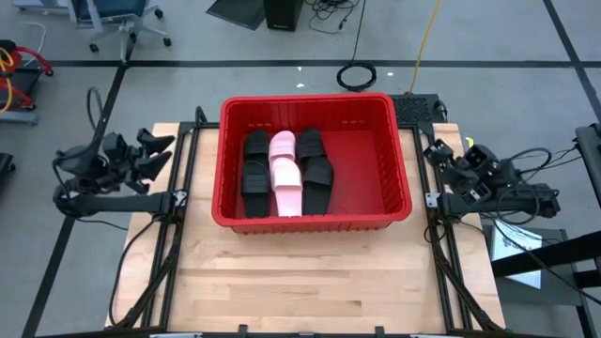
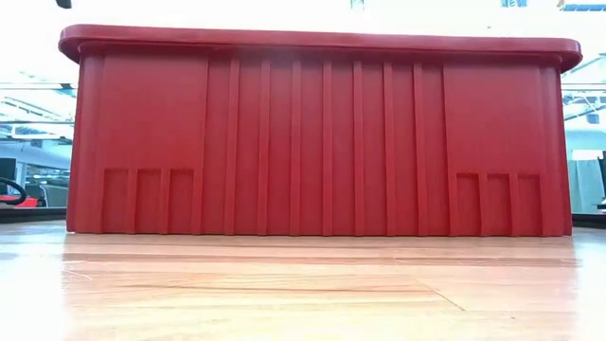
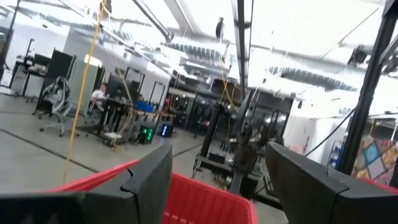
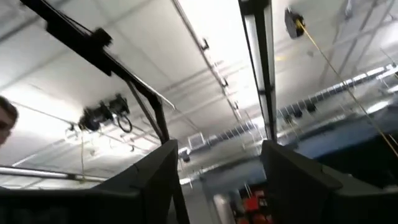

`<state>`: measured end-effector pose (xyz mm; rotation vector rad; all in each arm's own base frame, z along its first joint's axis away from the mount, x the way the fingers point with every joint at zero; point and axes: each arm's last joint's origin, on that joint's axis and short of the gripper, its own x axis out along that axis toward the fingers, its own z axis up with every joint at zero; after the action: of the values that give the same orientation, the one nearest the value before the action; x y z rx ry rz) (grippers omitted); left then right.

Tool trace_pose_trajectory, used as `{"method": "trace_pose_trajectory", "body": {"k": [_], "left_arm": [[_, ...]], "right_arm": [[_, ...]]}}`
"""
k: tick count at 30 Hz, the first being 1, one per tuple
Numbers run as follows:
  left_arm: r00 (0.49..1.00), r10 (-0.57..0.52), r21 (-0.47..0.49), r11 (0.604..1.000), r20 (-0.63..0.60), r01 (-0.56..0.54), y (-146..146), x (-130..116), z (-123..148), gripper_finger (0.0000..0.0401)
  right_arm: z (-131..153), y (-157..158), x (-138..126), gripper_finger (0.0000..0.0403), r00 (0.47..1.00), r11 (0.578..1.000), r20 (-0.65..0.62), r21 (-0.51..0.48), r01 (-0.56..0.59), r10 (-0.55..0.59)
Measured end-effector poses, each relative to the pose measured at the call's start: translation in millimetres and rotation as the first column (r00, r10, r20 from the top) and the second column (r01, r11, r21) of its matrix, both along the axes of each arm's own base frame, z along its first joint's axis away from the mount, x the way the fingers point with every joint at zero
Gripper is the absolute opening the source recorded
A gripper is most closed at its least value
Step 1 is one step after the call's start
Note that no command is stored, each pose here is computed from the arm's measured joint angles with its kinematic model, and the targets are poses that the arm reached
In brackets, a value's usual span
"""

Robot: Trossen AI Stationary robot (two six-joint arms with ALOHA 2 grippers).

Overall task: Pick and place slides into bin
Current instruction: Return to Home Position

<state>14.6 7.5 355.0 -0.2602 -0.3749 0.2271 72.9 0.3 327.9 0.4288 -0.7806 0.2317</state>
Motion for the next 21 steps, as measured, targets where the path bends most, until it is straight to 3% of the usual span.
{"method": "trace_pose_trajectory", "body": {"k": [6,9,21], "left_arm": [[0.997,-0.01,0.01,1.0,0.076,0.01,-0.7,-18.5,-10.2,0.0255],[0.998,-0.036,0.042,0.999,0.055,0.033,-1.6,-19.3,-9.9,0.0255],[0.998,-0.04,0.038,0.999,0.04,0.038,-1.5,-4.7,-22.7,0.0255]], "right_arm": [[-31.0,0.3,-18.4,0.0224,0.989,1.0,0.151,-0.003,0.0,0.001],[-42.6,0.4,-24.1,0.0224,0.982,1.0,0.188,-0.004,0.001,0.0],[-77.7,0.2,-21.9,0.0224,0.976,0.999,0.212,-0.024,0.045,-0.039]]}}
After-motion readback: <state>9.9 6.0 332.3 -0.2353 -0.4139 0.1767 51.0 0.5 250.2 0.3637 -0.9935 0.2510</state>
